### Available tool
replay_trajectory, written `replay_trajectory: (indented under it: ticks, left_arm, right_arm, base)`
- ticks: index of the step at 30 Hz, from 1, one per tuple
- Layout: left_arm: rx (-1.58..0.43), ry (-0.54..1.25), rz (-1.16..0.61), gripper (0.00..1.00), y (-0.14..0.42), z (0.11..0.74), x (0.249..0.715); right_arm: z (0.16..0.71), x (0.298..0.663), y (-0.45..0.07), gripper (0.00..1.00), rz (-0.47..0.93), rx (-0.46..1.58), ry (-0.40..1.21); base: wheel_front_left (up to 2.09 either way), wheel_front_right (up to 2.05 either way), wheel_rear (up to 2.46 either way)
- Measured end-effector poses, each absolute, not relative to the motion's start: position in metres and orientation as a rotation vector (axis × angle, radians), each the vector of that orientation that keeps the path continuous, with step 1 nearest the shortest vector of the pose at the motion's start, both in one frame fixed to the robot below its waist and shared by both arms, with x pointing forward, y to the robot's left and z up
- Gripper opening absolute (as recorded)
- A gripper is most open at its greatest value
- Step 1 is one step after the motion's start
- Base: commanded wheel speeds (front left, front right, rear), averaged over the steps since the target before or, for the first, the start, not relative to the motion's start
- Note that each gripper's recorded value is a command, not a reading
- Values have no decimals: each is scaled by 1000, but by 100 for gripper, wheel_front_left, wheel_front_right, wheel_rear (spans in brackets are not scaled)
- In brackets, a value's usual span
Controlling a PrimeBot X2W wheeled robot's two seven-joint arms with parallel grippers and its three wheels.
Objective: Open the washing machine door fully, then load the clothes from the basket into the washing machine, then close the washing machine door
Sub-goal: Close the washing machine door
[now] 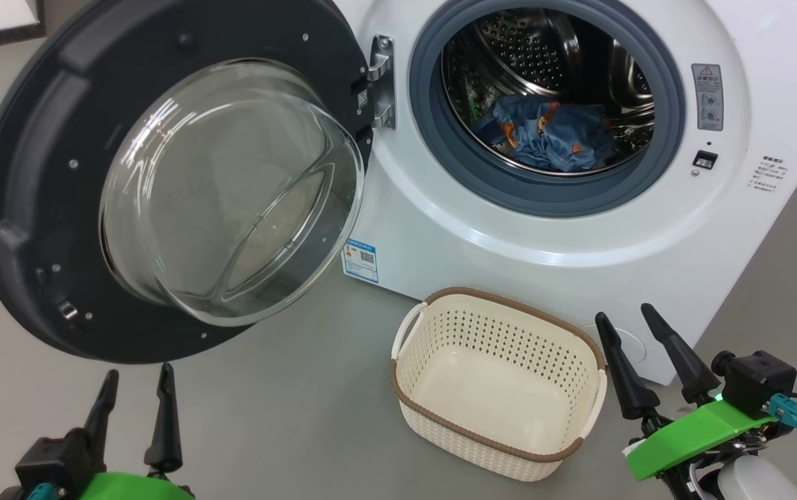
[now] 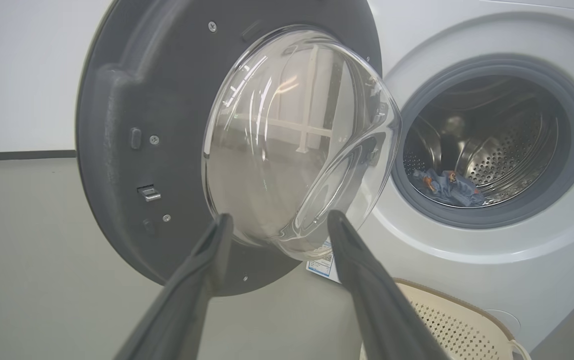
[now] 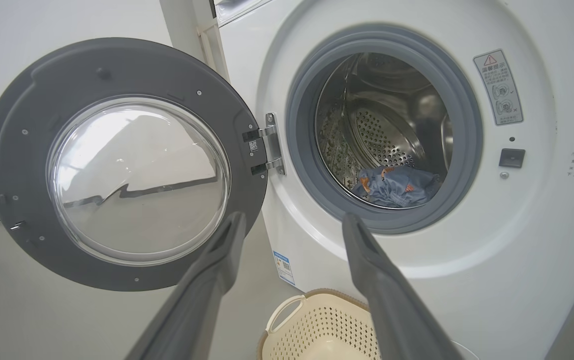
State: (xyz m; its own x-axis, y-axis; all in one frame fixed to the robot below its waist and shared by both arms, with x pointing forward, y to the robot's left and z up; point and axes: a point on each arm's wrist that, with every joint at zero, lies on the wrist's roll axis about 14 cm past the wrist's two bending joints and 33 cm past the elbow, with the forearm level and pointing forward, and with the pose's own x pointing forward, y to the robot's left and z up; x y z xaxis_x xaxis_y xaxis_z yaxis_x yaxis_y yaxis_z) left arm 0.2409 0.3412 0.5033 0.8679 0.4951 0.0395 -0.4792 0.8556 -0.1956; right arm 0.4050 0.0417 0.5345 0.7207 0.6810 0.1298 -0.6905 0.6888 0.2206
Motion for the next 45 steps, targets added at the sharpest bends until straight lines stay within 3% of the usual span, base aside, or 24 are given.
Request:
replay_trajectory:
  ticks: [28,30,31,37,45]
  left_arm:
    - [-176,-115,519,100,344,512,241]
    - [-175,-116,518,40,344,512,241]
    - [-171,-113,518,0,345,512,241]
    - [-164,-150,490,0,351,530,244]
    - [-251,-403,443,0,386,627,254]
  right_arm:
    - [537,403,41,100,764,263,-44]
    - [537,403,40,100,762,263,-45]
    - [537,403,39,100,760,264,-44]
    - [535,404,36,100,751,264,-42]
    - [532,405,26,100,735,249,-36]
  base:
    - [0,0,0]
    - [0,0,0]
    - [0,0,0]
    - [0,0,0]
    - [0,0,0]
